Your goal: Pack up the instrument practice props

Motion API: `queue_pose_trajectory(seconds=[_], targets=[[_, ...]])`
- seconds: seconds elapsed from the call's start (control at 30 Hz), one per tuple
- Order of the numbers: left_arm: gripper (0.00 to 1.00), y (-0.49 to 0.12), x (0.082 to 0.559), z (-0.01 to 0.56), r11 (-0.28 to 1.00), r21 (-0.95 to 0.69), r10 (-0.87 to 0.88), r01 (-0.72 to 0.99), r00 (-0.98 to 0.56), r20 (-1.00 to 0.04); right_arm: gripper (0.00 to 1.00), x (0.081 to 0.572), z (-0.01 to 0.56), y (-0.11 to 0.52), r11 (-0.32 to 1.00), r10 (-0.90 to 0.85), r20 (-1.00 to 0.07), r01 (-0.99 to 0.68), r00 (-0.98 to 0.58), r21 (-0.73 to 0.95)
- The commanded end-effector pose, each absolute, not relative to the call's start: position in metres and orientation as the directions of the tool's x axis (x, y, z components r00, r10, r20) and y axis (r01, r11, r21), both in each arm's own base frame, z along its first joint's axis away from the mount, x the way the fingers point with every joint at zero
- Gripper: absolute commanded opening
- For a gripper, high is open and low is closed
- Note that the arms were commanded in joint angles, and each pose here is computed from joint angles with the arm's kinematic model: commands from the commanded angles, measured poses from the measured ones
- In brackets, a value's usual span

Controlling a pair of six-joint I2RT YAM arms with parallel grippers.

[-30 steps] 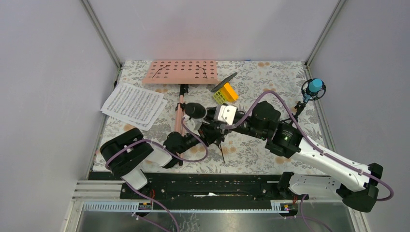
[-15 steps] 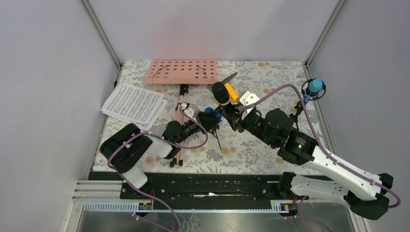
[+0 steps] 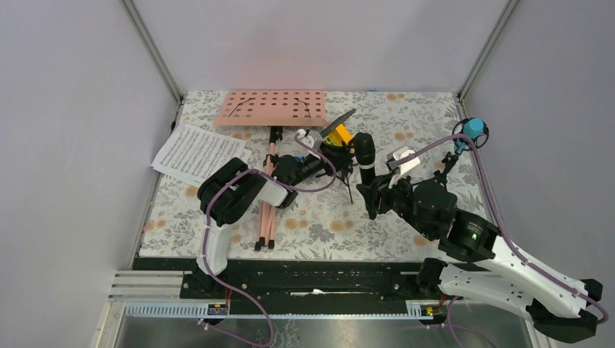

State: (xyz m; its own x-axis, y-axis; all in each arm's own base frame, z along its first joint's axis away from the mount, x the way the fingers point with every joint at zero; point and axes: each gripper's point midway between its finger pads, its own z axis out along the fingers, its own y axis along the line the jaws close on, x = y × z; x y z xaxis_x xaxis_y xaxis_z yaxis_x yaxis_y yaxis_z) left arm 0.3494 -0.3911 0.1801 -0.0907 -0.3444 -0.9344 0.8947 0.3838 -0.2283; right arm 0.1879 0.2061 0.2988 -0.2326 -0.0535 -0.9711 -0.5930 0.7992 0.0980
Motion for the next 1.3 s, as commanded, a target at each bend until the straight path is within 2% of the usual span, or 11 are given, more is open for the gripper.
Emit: queue_pose_trajectory(seconds=[0.0,0.07,0.13,0.2,0.37,0.4,0.6,0.77,0.9,1.07,1.27], targets=[[0.0,-0.426,0.345,0.183,0.255,-0.25,-0.374,0.934,-0.143,-0.916,0.0,0.186,0.303,0.185,0.842,0.041,-0.966,-0.511,-0.255,0.171],[0.03,-0.436,0.349,0.178,0.241,-0.271,-0.378,0.932,-0.167,-0.91,0.0,0.184,0.301,0.178,0.85,0.049,-0.964,-0.497,-0.262,0.178],[0.11,-0.441,0.351,0.174,0.229,-0.288,-0.384,0.93,-0.185,-0.904,0.0,0.182,0.3,0.172,0.856,0.051,-0.962,-0.485,-0.269,0.181],[0.31,-0.442,0.351,0.17,0.226,-0.298,-0.386,0.928,-0.195,-0.902,0.0,0.181,0.298,0.166,0.863,0.053,-0.96,-0.471,-0.274,0.182],[0.94,-0.428,0.345,0.175,0.274,-0.3,-0.378,0.914,-0.184,-0.907,0.0,0.179,0.297,0.16,0.867,0.067,-0.959,-0.46,-0.274,0.192],[0.98,-0.425,0.343,0.179,0.284,-0.294,-0.379,0.913,-0.175,-0.909,0.0,0.179,0.298,0.16,0.868,0.07,-0.96,-0.458,-0.273,0.194],[0.99,-0.402,0.335,0.213,0.345,-0.315,-0.414,0.884,-0.158,-0.897,0.0,0.176,0.309,0.155,0.862,0.109,-0.958,-0.454,-0.266,0.225],[0.99,-0.37,0.341,0.228,0.611,-0.382,-0.362,0.693,-0.184,-0.914,0.0,0.165,0.304,0.171,0.816,0.042,-0.95,-0.538,-0.308,0.21],[0.99,-0.324,0.339,0.231,0.765,-0.456,-0.336,0.455,-0.322,-0.885,0.0,0.16,0.294,0.19,0.784,-0.043,-0.928,-0.589,-0.369,0.197],[0.99,-0.249,0.301,0.224,0.885,-0.389,-0.264,0.256,-0.413,-0.872,0.0,0.159,0.273,0.219,0.753,-0.133,-0.883,-0.625,-0.45,0.206],[0.99,-0.158,0.257,0.25,0.955,-0.276,-0.218,0.109,-0.37,-0.903,0.0,0.167,0.234,0.28,0.702,-0.095,-0.83,-0.628,-0.55,0.335]])
